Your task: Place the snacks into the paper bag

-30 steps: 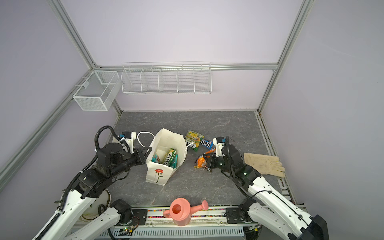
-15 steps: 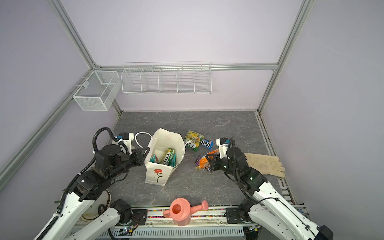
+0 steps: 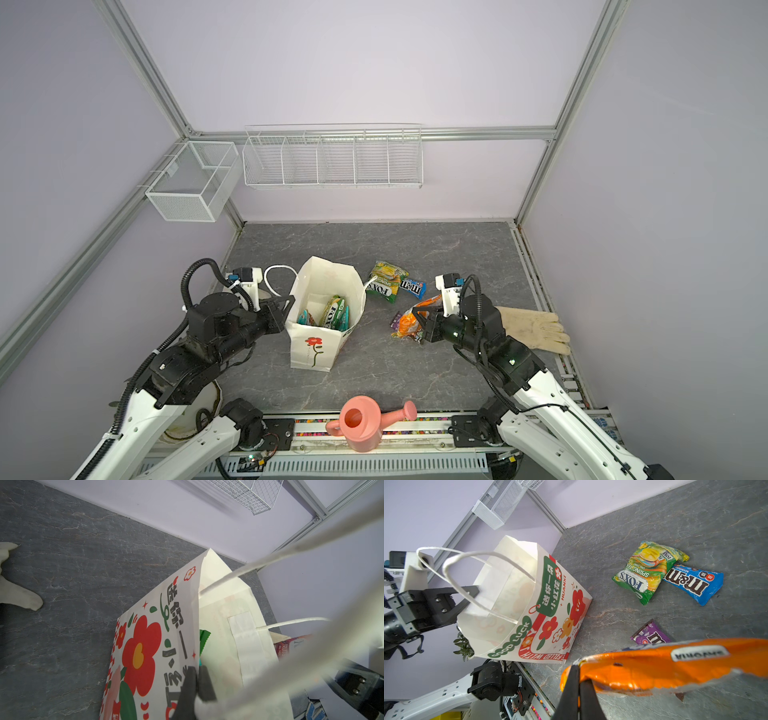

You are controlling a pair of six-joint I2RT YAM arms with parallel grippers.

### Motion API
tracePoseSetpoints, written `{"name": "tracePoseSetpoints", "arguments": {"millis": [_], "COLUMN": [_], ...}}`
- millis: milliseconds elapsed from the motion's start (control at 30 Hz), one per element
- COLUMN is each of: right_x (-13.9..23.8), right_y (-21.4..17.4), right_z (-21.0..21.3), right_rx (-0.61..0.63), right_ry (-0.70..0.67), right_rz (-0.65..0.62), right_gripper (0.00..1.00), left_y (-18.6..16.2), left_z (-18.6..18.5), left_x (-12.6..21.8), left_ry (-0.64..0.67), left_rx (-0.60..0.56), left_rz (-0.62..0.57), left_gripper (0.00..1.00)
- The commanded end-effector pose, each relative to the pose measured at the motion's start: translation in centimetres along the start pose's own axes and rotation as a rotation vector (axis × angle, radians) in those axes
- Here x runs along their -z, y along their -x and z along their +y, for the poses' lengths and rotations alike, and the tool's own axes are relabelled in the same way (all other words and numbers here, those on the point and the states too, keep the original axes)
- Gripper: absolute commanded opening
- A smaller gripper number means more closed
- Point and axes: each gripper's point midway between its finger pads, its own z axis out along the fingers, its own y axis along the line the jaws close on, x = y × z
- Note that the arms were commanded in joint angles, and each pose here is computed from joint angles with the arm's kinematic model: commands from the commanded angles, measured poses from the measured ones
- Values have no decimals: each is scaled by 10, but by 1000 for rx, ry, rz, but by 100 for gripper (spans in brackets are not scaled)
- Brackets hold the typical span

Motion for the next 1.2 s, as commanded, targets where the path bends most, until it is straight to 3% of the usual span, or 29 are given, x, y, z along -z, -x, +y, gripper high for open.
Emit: {"name": "tracePoseSetpoints", "arguments": {"millis": [0,1167], "right_x": [15,55], "right_y": [26,78], "right_z": [32,134], "right_rx": [72,230], "right_ry": [99,423], "right_rz": [-63,-102], "right_gripper": [6,7], "left_y": [16,18], "left_z": [-6,-10], "left_x": [6,-1], "left_ry": [-23,-31], "left_rx": [5,-10], "left_rz": [-80,-72], "left_gripper": [0,0]}}
